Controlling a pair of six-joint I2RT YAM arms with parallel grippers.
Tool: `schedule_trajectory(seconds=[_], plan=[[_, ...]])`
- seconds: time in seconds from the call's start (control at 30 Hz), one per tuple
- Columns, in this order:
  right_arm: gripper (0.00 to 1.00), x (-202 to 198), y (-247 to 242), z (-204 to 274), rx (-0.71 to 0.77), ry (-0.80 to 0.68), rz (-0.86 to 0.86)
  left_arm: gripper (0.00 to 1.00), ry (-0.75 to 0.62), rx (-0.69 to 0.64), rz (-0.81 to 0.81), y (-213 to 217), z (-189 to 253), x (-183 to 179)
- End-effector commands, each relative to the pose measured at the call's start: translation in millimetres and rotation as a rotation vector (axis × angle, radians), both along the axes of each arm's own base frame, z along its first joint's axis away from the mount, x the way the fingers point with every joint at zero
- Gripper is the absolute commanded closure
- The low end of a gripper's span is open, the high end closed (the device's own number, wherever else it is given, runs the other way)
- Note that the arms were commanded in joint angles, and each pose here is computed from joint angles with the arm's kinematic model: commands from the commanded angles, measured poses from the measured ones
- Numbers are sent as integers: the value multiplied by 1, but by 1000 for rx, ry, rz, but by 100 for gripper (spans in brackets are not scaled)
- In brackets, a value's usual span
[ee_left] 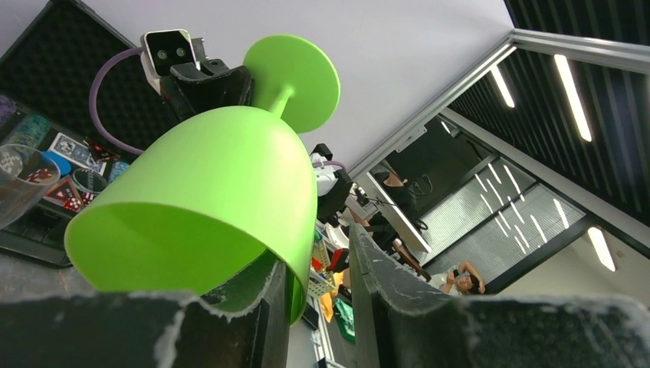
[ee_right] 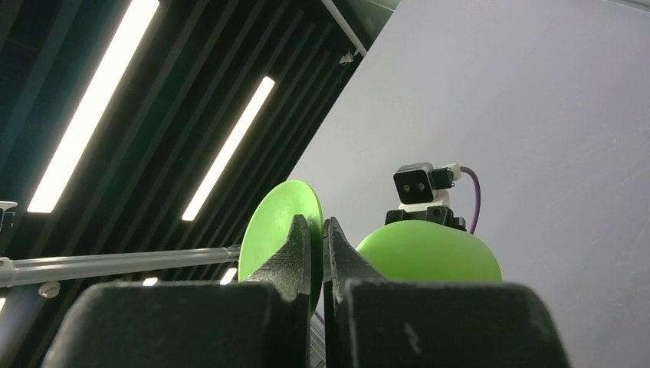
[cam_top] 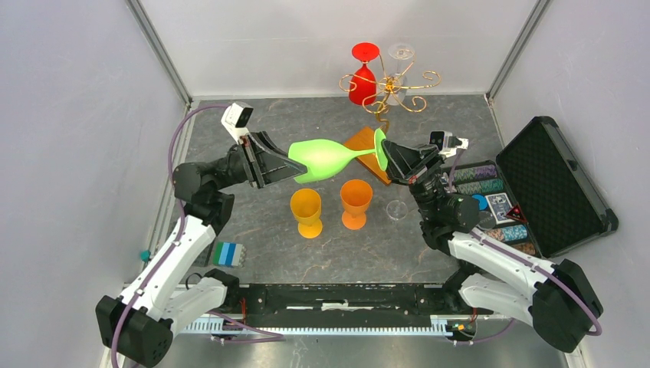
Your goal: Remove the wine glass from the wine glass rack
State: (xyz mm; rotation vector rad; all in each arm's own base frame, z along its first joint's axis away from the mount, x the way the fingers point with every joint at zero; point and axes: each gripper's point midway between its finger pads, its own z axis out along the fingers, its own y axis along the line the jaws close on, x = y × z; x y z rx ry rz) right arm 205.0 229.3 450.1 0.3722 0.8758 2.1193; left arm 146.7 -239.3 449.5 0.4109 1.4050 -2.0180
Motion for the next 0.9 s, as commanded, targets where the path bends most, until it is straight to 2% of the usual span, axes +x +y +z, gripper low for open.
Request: schedule_trajectory(seconds=[0.0,0.13,0.17,0.2,0.23,0.3,0.33,0.43,0.5,0.53,0.6,0.63,0.87], plan=[[100,24,22,-49,-193,79,-60,98,-177,1,1,4,25,-27],[100,23,21,-46,-195,70,-65,96,-191,36,45,3,24,-22],[100,23,21,-45,-194,67,-68,83,-192,44,52,3,24,-21],[100,23,20,-45,-195,67,-71,62,-190,52,56,3,23,-20],[100,23,20,-45,-195,66,-73,51,-192,54,59,3,24,-20],[100,23,20,-44,-195,67,-75,42,-198,52,61,3,25,-20],[100,23,20,-44,-194,68,-76,41,-198,51,63,3,25,-20],[100,24,20,-45,-195,68,-79,47,-200,51,64,3,25,-20],[100,24,19,-44,-195,69,-82,58,-201,50,64,4,26,-21],[100,25,19,-45,-194,71,-83,67,-203,50,64,3,26,-20],[100,25,19,-45,-194,74,-86,95,-202,53,64,3,25,-20],[100,26,19,-45,-194,76,-87,98,-202,56,63,3,25,-20],[100,26,19,-44,-190,76,-86,98,-223,62,74,4,26,-21]])
